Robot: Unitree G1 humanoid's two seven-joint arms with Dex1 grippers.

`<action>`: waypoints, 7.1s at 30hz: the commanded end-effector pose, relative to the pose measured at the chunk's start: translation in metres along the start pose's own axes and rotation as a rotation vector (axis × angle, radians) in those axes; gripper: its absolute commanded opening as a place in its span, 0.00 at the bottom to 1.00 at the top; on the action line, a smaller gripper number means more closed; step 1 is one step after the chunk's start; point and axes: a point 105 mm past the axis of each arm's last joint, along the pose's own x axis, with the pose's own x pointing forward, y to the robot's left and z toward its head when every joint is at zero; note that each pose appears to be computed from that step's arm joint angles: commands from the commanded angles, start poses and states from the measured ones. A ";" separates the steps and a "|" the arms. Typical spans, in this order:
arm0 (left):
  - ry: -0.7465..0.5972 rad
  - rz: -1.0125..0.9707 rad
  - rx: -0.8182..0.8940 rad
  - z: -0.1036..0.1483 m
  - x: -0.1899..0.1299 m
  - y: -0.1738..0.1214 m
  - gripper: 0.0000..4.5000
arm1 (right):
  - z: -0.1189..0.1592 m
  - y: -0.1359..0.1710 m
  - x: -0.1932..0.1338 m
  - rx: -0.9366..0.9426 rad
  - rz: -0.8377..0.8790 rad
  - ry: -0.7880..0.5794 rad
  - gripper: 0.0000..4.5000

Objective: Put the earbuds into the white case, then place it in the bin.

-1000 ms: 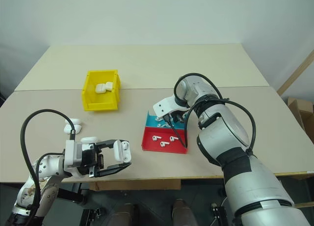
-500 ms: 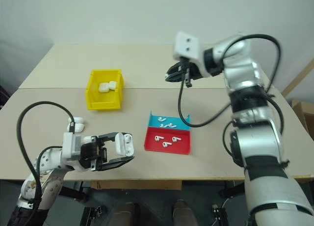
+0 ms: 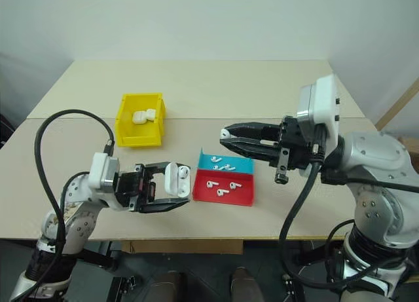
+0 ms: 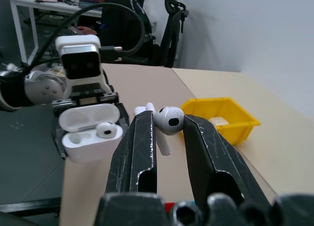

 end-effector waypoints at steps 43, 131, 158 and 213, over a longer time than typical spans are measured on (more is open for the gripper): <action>-0.023 0.006 0.078 0.002 0.010 0.024 0.62 | -0.026 0.032 0.041 0.256 0.100 0.034 0.14; -0.014 -0.016 0.134 0.003 0.028 0.045 0.62 | 0.003 -0.015 0.100 -0.463 0.551 0.554 0.01; -0.036 0.079 0.147 0.008 0.020 0.049 0.62 | 0.045 -0.059 0.077 -0.438 0.257 0.341 0.01; 0.332 1.211 0.056 -0.010 -0.056 0.206 1.00 | -0.070 -0.076 -0.026 0.048 -0.505 0.452 0.00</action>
